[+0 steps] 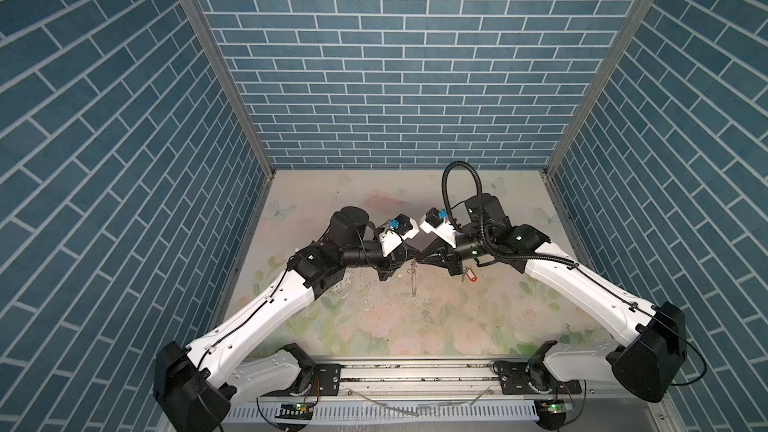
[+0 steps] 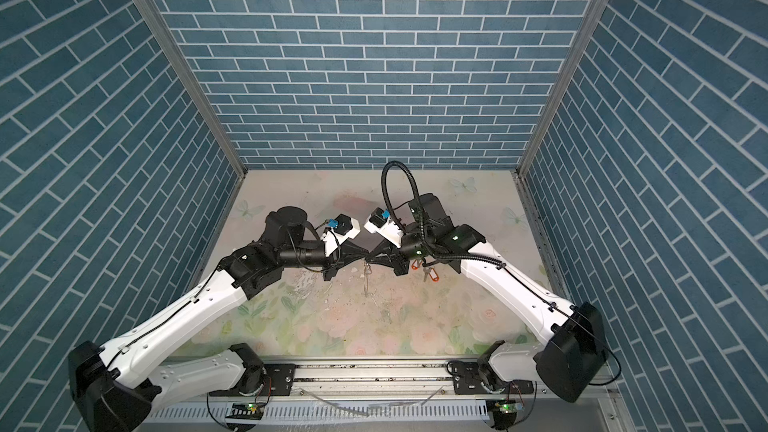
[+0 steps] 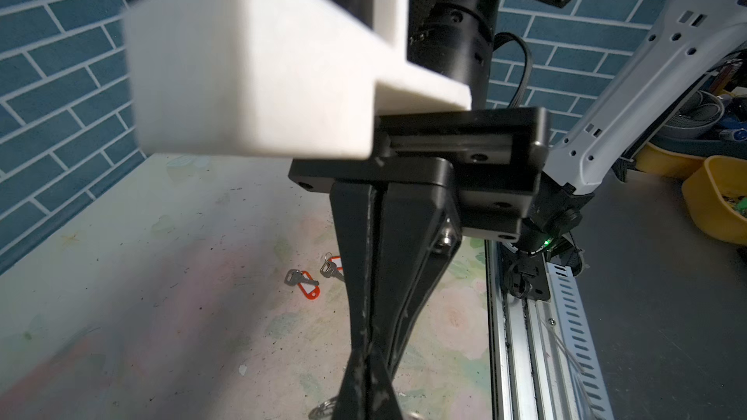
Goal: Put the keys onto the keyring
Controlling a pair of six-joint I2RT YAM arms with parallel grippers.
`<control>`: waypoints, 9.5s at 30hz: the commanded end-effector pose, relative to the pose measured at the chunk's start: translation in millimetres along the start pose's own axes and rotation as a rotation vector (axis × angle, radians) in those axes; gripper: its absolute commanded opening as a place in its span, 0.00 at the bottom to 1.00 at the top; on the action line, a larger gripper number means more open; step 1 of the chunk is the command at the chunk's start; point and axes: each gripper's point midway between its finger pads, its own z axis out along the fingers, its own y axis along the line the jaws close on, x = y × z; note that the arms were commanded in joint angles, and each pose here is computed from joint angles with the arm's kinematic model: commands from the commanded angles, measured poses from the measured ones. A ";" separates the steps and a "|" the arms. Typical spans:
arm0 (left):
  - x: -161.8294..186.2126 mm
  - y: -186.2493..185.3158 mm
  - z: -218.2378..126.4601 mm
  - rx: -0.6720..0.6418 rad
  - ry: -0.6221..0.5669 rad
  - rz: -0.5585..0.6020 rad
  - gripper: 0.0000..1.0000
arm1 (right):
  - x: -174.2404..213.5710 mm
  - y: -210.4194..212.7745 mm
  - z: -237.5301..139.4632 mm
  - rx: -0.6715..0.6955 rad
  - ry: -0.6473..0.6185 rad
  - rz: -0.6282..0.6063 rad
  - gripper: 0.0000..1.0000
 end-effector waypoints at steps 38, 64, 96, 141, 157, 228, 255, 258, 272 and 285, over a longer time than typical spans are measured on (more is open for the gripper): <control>-49.6 4.6 -43.1 -0.100 -0.765 0.016 0.00 | -35.4 -3.8 -20.6 0.111 -0.324 -0.041 0.23; -48.8 1.9 -30.0 -0.015 -0.758 -0.014 0.00 | -67.9 4.1 -23.0 0.041 -0.421 -0.109 0.07; -43.6 13.8 -22.1 -0.077 -0.651 -0.062 0.32 | -53.7 -1.4 -29.8 0.109 -0.356 -0.106 0.00; -3.8 8.7 -16.9 -0.182 -0.064 -0.069 0.47 | -16.2 5.4 -14.0 0.143 -0.126 -0.229 0.00; 50.9 41.5 -6.4 -0.362 -0.083 -0.171 0.48 | -48.0 3.8 -49.3 0.104 -0.299 -0.164 0.00; -52.9 -17.2 -35.8 -0.069 -0.497 0.012 0.42 | -54.8 22.3 -47.3 -0.259 -0.314 -0.111 0.00; -64.5 -16.6 -22.5 -0.004 -0.538 0.006 0.17 | -51.8 21.5 -43.7 -0.285 -0.314 -0.099 0.00; -64.2 -16.6 -21.1 0.000 -0.534 0.005 0.13 | -51.8 22.1 -44.2 -0.284 -0.315 -0.100 0.00; -51.2 -17.1 -14.1 -0.084 -0.473 0.051 0.00 | -52.9 12.9 -43.7 -0.215 -0.320 -0.080 0.00; -47.2 -13.8 -18.7 -0.156 -0.476 0.083 0.00 | -37.9 -7.7 -60.9 0.044 -0.315 -0.058 0.30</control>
